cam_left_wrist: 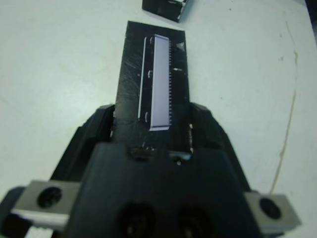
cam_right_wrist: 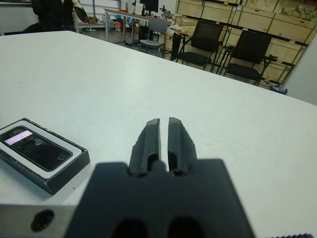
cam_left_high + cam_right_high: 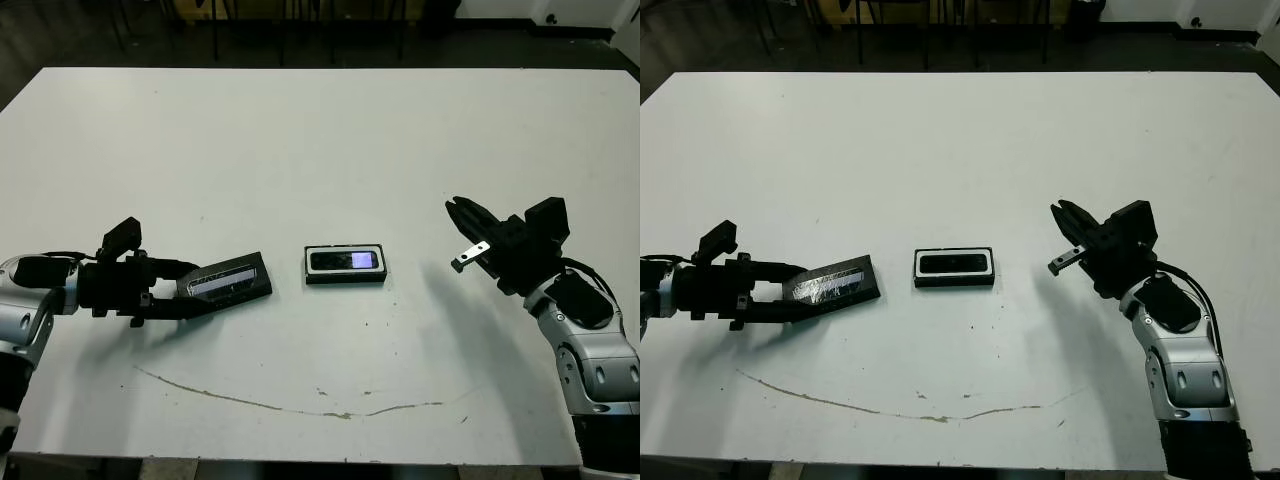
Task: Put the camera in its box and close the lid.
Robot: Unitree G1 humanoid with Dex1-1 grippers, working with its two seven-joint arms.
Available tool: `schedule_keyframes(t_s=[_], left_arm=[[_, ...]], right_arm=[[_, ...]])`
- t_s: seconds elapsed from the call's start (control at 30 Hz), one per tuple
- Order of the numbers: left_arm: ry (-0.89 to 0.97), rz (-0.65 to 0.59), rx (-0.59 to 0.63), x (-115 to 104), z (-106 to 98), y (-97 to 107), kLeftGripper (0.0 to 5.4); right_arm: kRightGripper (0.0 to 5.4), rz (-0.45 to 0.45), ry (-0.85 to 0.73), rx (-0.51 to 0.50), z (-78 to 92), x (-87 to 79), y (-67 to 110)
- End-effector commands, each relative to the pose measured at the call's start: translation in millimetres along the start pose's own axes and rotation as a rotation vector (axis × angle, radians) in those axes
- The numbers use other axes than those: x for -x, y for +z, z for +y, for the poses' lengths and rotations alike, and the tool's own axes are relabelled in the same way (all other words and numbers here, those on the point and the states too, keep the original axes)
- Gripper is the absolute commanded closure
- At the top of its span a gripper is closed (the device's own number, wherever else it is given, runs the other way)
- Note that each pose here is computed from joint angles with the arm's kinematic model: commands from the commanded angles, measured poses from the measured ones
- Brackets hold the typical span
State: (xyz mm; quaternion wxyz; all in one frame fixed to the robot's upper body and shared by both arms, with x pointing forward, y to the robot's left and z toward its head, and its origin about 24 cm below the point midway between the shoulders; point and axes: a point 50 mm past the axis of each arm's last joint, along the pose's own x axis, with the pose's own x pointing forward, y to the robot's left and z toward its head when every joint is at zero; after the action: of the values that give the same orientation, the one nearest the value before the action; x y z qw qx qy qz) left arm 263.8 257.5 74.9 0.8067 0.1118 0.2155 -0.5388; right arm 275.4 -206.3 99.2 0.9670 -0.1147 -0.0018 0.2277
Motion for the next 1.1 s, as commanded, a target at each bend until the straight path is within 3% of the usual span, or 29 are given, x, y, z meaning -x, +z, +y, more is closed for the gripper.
schedule_keyframes(t_s=[0.03, 0.3, 0.53, 0.83, 1.1], left_arm=[[0.125, -0.137, 0.03, -1.9, -5.0, -0.1, 2.67], [0.407, -0.358, -0.03, 2.4, -3.9, 37.1, 2.67], [0.318, -0.431, -0.072, -6.9, 5.5, 75.1, 2.67], [-0.025, -0.229, -0.043, -44.3, 11.7, 79.0, 2.67], [-0.173, -0.19, -0.002, -74.9, 15.4, 73.7, 2.67]], right_arm=[[5.4, 0.015, -0.005, -0.006, -0.9, 1.4, -3.9], [5.4, 0.024, -0.008, 0.001, 1.6, 1.2, -4.2], [5.4, 0.024, -0.008, -0.007, 4.8, -0.6, -4.8], [5.4, 0.033, -0.013, 0.004, 5.6, 2.4, -3.1], [5.4, 0.037, -0.016, 0.004, 5.1, 3.0, -4.1]])
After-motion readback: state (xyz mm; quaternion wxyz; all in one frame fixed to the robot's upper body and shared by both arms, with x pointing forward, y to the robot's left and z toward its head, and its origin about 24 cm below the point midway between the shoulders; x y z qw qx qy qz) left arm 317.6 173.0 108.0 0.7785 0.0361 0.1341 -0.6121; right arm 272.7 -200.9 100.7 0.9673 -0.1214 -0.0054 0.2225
